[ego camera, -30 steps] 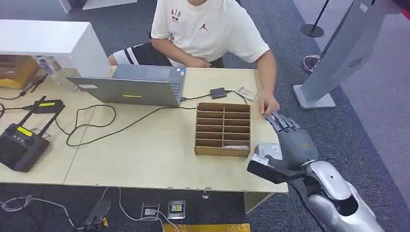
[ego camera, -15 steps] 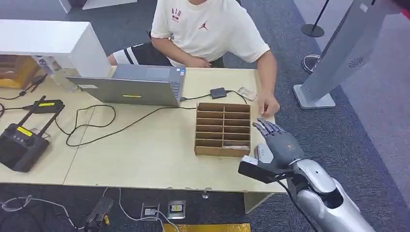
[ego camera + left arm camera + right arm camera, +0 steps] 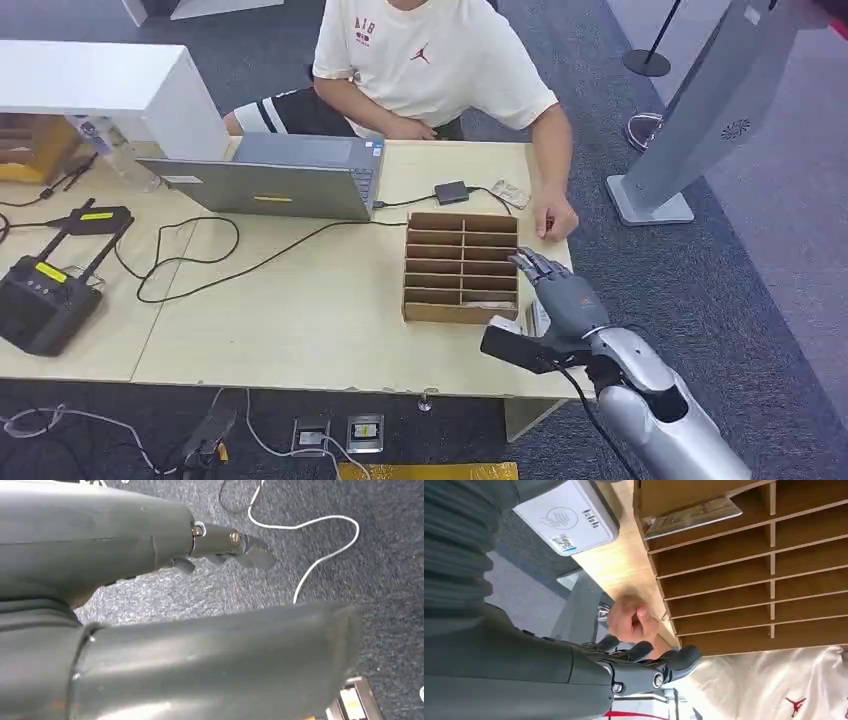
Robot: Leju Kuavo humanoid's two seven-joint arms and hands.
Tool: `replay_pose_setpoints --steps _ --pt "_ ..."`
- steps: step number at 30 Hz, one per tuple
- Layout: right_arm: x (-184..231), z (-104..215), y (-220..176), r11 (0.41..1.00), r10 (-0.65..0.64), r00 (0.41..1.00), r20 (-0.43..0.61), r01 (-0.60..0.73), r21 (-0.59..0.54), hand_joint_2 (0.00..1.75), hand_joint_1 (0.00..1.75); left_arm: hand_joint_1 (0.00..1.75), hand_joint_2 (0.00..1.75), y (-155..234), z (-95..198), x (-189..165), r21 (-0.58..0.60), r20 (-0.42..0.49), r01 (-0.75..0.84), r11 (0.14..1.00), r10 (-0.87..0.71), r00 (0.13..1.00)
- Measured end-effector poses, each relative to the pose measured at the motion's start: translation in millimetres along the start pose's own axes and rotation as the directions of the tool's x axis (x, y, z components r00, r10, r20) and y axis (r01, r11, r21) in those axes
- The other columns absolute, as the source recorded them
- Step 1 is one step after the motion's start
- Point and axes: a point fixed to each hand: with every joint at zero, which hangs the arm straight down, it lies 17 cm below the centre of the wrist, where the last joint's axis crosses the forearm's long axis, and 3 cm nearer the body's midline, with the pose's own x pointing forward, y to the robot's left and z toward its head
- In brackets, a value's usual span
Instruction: Pass the card to the sensor for recognition and then transmit it.
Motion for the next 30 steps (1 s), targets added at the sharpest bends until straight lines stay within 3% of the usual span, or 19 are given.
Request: replay_pose_setpoints --steps 30 --pt "28 -17 -9 0.997 -0.070 0.996 0.055 0.071 -0.024 1.75 0.00 0.00 0.00 2 -1 3 0.006 0.007 0.016 1.000 -0.017 1.000"
